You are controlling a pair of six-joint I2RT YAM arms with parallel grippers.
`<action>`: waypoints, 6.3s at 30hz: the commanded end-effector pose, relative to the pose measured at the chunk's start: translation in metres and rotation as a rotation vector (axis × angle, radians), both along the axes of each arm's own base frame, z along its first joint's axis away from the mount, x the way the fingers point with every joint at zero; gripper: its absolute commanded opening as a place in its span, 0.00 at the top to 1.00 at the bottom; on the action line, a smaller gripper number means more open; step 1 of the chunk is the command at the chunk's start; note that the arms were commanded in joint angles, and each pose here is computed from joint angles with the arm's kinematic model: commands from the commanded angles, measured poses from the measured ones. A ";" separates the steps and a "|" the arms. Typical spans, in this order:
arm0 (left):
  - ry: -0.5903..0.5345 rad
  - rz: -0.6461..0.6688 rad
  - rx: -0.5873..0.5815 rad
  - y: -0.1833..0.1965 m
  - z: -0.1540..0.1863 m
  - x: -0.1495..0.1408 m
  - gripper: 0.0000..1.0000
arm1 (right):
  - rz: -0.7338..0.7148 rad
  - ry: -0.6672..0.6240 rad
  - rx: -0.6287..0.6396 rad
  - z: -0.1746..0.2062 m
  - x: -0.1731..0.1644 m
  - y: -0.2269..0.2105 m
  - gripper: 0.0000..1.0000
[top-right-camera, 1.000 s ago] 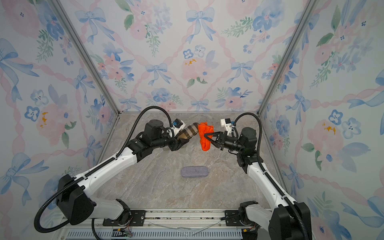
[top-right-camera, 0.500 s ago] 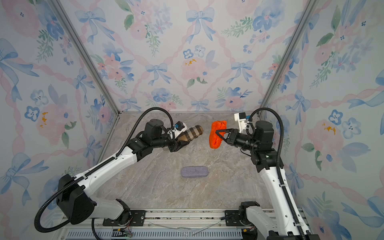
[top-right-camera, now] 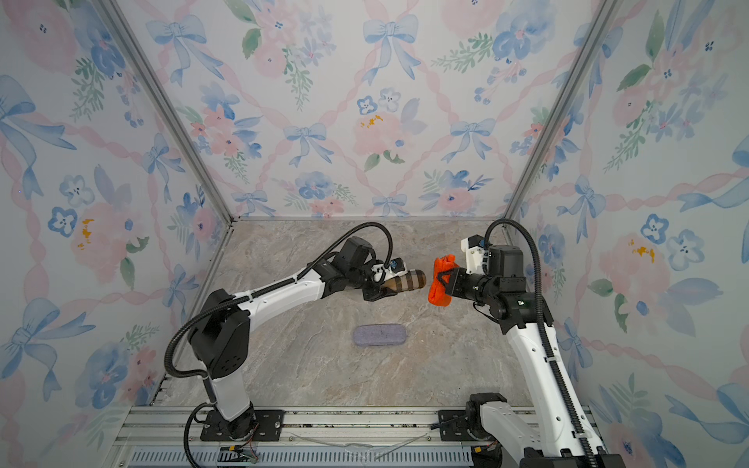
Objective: Wipe the eyeglass case
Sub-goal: Wipe the dirt from the eyeglass case, then place the eyeglass case at the center of the board, then pick up the eyeglass case from the center of the board.
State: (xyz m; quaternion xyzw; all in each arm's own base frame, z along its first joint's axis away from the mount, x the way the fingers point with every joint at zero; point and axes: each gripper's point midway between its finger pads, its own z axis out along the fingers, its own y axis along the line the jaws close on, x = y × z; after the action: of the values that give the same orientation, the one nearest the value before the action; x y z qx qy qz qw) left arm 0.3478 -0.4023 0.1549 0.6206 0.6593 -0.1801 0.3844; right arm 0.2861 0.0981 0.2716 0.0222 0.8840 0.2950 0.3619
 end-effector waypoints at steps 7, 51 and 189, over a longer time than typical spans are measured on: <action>-0.115 -0.101 0.094 -0.046 -0.052 0.035 0.60 | -0.036 -0.012 -0.062 -0.008 -0.007 -0.013 1.00; -0.334 0.587 -0.241 0.053 0.118 0.093 0.02 | -0.054 -0.154 0.049 0.034 0.019 -0.011 1.00; -0.264 0.326 -0.075 0.101 0.069 -0.003 0.68 | 0.333 -0.125 0.135 0.155 -0.044 0.072 1.00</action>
State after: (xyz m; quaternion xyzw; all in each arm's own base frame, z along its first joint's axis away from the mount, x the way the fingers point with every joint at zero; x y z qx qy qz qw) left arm 0.3403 -0.2987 0.1848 0.5341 0.7162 -0.0628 0.4449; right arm 0.2699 0.1664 0.4237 -0.1121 0.8180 0.3931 0.4047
